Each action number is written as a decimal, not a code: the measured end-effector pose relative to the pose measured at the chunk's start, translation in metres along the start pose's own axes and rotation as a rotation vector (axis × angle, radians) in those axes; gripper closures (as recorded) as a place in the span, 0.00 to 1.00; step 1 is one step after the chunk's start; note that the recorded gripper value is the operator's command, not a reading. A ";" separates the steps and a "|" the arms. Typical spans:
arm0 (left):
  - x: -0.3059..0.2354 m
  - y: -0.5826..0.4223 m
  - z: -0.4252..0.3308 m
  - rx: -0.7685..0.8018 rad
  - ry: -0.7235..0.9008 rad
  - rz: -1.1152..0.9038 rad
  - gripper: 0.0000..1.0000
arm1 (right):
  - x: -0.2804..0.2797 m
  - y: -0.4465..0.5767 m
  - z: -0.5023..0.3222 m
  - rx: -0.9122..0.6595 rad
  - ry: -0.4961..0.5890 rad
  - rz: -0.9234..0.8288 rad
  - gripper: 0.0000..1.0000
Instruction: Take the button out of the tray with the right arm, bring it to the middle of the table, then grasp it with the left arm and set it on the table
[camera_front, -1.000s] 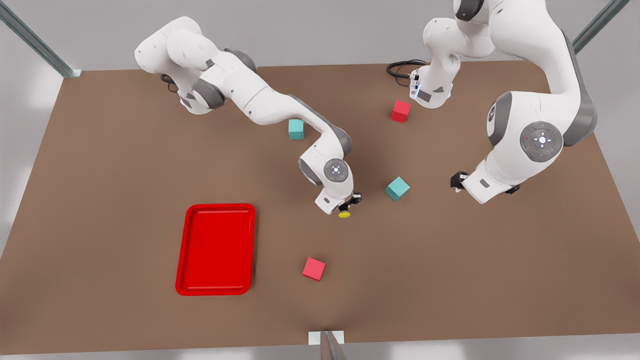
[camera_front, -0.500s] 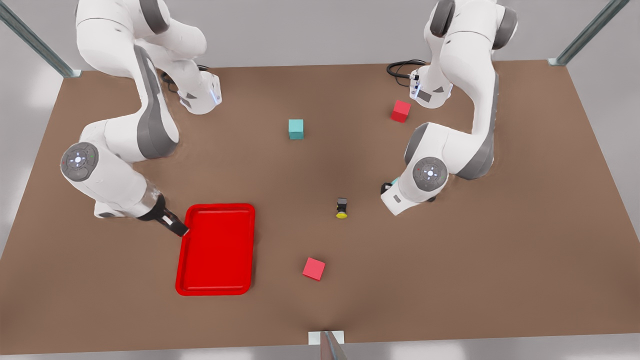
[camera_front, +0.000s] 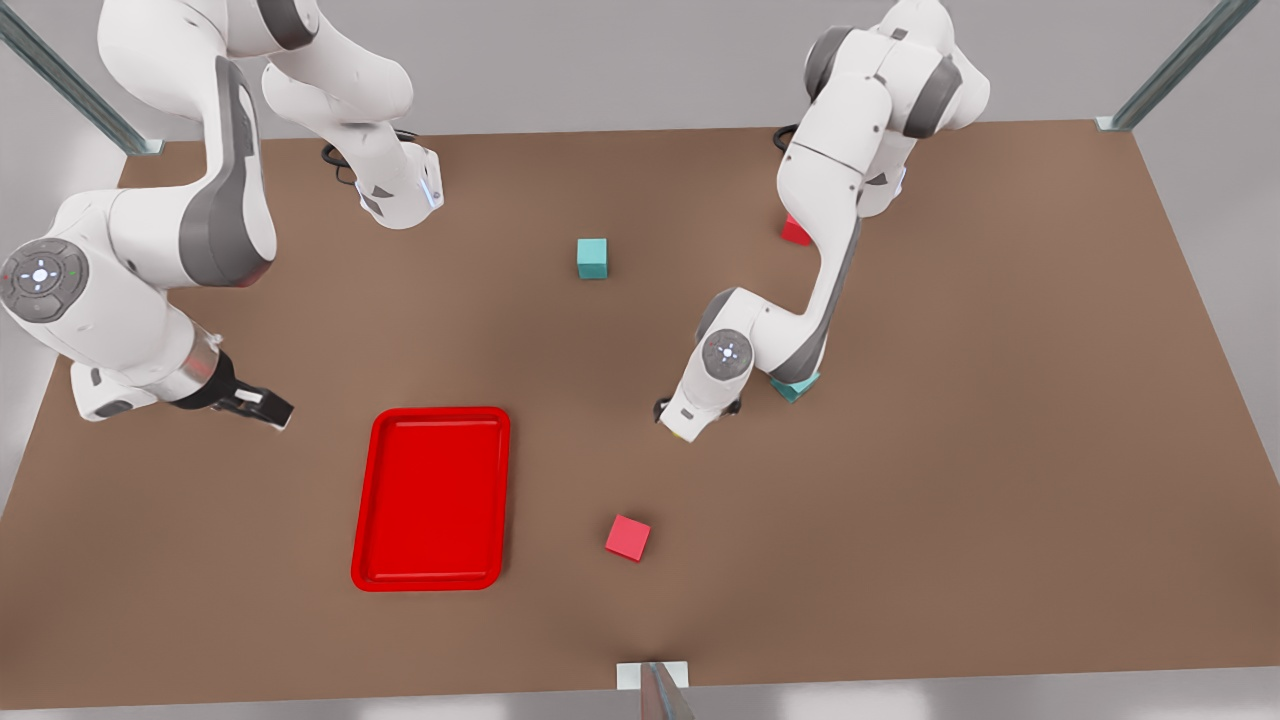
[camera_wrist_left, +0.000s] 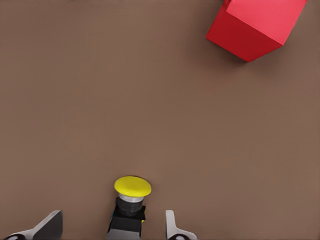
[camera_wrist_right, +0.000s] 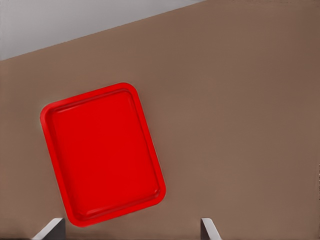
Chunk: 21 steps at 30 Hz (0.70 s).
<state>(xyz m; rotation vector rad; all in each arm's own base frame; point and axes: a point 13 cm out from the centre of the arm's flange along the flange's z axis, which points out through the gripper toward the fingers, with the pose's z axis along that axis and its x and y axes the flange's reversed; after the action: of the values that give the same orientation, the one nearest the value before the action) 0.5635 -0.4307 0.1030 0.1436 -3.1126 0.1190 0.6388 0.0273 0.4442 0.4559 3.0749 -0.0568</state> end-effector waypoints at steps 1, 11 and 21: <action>-0.002 -0.001 0.005 0.005 -0.012 0.010 0.00 | 0.000 0.001 -0.001 0.000 0.000 -0.019 0.00; 0.000 0.004 0.062 -0.024 -0.033 0.151 0.00 | -0.002 -0.016 -0.002 0.008 0.007 -0.126 0.00; 0.035 -0.002 0.073 -0.035 0.004 0.253 0.00 | -0.002 -0.018 -0.002 0.009 0.012 -0.200 0.00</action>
<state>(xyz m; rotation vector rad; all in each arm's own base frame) 0.5272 -0.4414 0.0313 -0.2522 -3.1117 0.0688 0.6350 0.0092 0.4464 0.1478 3.1218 -0.0733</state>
